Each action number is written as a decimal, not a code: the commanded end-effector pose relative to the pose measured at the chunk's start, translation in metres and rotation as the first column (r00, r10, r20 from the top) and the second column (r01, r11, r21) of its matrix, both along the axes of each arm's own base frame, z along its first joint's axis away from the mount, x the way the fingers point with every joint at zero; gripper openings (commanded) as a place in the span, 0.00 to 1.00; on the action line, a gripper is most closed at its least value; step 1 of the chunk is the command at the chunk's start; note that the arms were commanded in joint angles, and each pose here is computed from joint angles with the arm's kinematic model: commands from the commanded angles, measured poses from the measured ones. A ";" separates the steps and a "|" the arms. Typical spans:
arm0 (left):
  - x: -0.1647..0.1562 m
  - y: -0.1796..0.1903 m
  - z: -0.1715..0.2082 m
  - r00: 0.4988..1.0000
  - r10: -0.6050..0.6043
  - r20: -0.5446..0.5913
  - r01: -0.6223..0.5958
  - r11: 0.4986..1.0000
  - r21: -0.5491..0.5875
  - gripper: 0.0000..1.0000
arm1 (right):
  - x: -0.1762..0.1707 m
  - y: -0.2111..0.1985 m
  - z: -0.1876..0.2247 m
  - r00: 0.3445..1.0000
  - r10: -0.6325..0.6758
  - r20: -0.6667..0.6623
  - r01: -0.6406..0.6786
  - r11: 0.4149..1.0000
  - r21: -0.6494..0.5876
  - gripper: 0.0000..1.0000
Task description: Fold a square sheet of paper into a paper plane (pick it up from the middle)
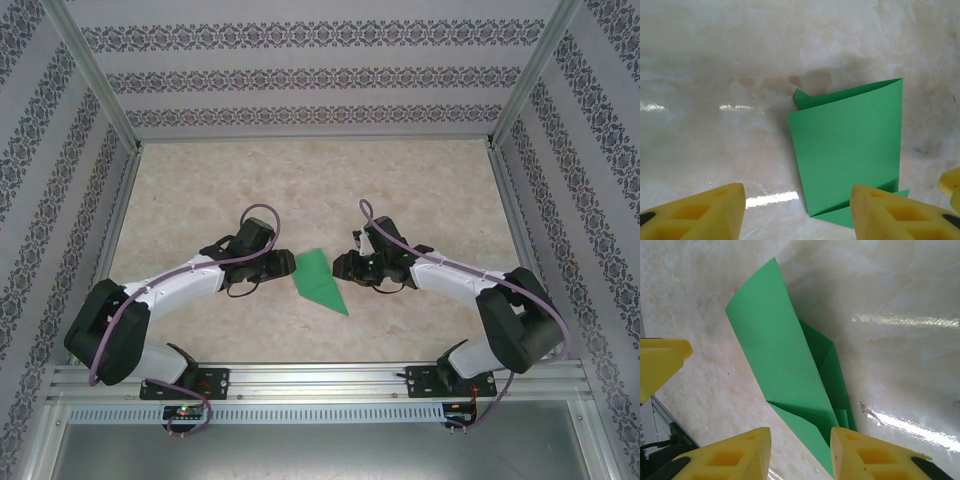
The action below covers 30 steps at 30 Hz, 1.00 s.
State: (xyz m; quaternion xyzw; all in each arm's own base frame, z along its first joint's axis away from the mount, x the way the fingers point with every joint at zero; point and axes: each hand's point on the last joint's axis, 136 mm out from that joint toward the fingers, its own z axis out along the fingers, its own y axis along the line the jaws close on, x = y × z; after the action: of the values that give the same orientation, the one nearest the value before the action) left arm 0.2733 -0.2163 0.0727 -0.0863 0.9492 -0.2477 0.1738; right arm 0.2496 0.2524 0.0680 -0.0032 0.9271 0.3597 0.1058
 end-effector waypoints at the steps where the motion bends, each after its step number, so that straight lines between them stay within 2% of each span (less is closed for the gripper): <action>1: 0.007 -0.015 0.009 1.000 -0.001 0.011 0.002 0.998 -0.056 0.60 | 0.012 0.013 0.013 0.998 0.039 0.053 -0.041 0.998 0.047 0.37; 5: 0.005 -0.017 0.002 1.000 -0.009 -0.012 0.009 0.999 -0.049 0.61 | 0.015 0.013 0.005 0.998 0.042 0.040 -0.044 0.998 0.034 0.42; 16: 0.004 -0.019 -0.008 0.999 -0.027 -0.041 0.026 0.999 -0.030 0.61 | 0.015 0.022 -0.023 0.998 0.051 -0.034 -0.049 0.998 0.050 0.37; 24: 0.005 -0.021 -0.010 0.998 -0.038 -0.050 0.036 0.999 -0.029 0.61 | 0.011 0.016 -0.038 0.998 -0.006 -0.068 0.009 0.999 0.043 0.24; 30: 0.005 -0.022 -0.011 0.998 -0.041 -0.057 0.039 0.999 -0.030 0.61 | 0.008 0.009 -0.040 0.988 -0.126 -0.093 0.135 0.986 0.099 0.16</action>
State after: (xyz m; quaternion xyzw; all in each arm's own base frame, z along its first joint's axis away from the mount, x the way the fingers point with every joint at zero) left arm 0.2705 -0.2266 0.0509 -0.0879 0.9568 -0.2448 0.1302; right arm 0.2483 0.2605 0.0156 0.0452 0.9229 0.3773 0.0618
